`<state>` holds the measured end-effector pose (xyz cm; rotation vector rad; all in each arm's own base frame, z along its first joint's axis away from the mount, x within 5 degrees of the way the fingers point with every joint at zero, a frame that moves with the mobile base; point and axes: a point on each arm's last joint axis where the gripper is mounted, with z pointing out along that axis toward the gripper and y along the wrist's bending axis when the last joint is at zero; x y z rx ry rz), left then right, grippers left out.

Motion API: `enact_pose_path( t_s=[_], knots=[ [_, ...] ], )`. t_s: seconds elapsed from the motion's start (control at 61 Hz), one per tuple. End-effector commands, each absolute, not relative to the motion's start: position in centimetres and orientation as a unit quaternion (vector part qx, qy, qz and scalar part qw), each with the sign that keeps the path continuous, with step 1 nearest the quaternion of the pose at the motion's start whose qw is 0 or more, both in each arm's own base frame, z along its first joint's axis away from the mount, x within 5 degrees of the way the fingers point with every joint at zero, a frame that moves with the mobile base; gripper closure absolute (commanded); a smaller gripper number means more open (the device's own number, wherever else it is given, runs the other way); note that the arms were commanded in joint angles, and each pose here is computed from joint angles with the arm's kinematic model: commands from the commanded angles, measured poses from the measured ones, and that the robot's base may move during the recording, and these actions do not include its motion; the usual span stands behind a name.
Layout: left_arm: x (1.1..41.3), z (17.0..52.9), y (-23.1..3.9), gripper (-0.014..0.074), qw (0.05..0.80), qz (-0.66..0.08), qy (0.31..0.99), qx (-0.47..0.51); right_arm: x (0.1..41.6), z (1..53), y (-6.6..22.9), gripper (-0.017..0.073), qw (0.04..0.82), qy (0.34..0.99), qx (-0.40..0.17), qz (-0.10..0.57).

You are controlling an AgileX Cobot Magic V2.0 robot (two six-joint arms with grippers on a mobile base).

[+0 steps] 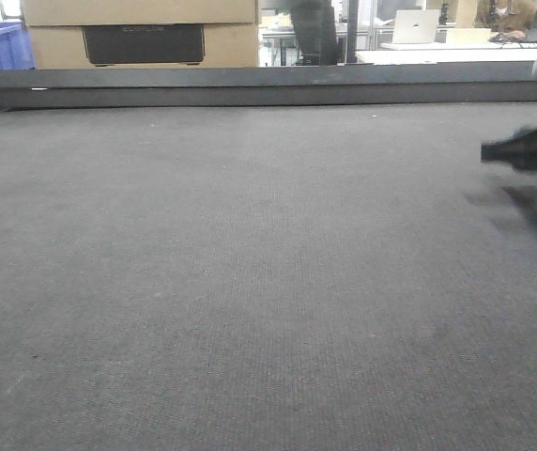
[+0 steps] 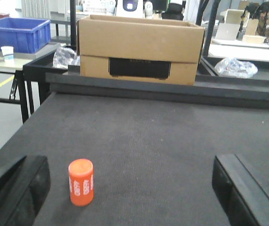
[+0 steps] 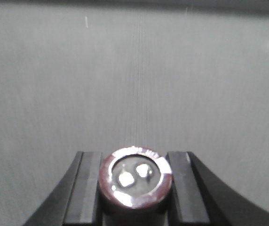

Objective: Place cylindrical capacitor in blue bin on shelf
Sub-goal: 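Lift the dark-red capacitor with the right gripper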

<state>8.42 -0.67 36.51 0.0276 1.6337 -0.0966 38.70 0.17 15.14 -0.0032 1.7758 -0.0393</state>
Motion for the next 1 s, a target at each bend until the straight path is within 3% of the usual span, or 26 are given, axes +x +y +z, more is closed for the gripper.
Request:
enact_pose_path(
  t_s=[0.0, 0.164, 0.36, 0.524, 0.983],
  knots=[
    [8.4, 36.5, -0.7, -0.0015, 0.676, -0.044, 0.735, 0.013, 38.3, 19.4, 0.2, 0.0720, 0.678, 0.735, -0.004, -0.017],
    [8.7, 35.6, -0.7, -0.0015, 0.664, -0.041, 0.747, 0.012, 35.8, 26.4, 0.3, 0.0720, 0.701, 0.713, -0.003, -0.013],
    [9.6, 34.2, -0.8, -0.0015, 0.642, -0.040, 0.765, 0.013, 31.1, 31.9, 0.3, 0.0720, 0.660, 0.751, -0.006, -0.005],
    [10.8, 33.1, -0.9, -0.0015, 0.628, -0.039, 0.777, 0.014, 27.2, 33.8, 0.4, 0.0720, 0.614, 0.789, -0.010, 0.001],
    [15.3, 30.3, -1.4, 0.0012, 0.656, -0.046, 0.753, 0.018, 18.8, 33.1, 0.3, 0.0720, 0.642, 0.767, -0.010, 0.001]
  ],
)
